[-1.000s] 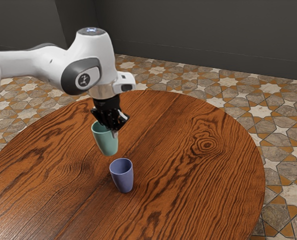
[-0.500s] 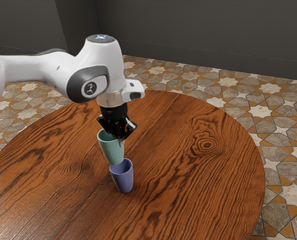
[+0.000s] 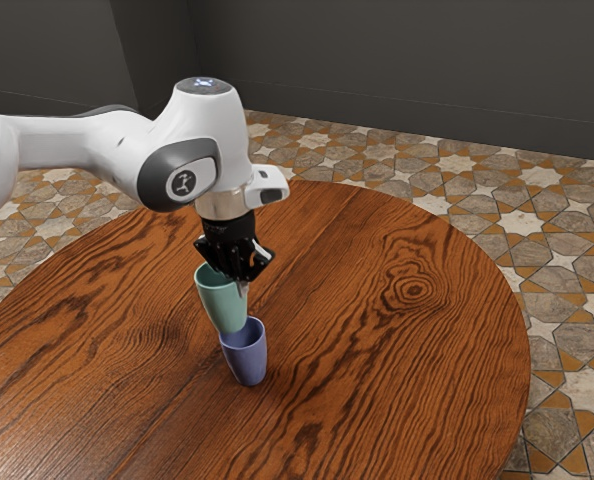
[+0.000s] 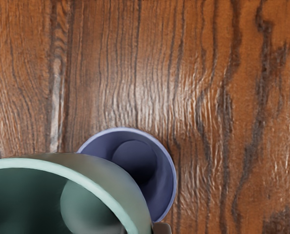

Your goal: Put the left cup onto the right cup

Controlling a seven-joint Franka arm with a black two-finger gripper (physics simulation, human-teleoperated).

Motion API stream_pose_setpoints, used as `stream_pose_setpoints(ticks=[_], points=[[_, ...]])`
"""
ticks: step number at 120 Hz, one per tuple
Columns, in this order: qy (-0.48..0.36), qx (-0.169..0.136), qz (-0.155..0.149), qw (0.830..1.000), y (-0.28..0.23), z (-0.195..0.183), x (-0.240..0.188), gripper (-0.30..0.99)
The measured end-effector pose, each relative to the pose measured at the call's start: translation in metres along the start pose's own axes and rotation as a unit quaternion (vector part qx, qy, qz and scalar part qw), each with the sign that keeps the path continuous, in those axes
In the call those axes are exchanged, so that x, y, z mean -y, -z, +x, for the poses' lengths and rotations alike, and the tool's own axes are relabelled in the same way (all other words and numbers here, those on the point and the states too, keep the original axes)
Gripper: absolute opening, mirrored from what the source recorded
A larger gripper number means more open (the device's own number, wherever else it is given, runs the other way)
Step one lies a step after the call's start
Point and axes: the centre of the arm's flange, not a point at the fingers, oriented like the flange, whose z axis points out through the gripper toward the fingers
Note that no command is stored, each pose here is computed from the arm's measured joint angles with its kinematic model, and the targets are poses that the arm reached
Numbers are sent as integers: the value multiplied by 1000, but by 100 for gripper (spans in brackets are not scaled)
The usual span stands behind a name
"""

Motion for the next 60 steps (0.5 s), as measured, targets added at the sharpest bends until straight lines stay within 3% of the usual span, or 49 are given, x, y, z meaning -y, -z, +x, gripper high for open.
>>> stream_pose_setpoints(ticks=[34,60], points=[[3,-6,5,1000,-14,7,-1,-9],[-13,-11,3,1000,-18,4,-26,-9]])
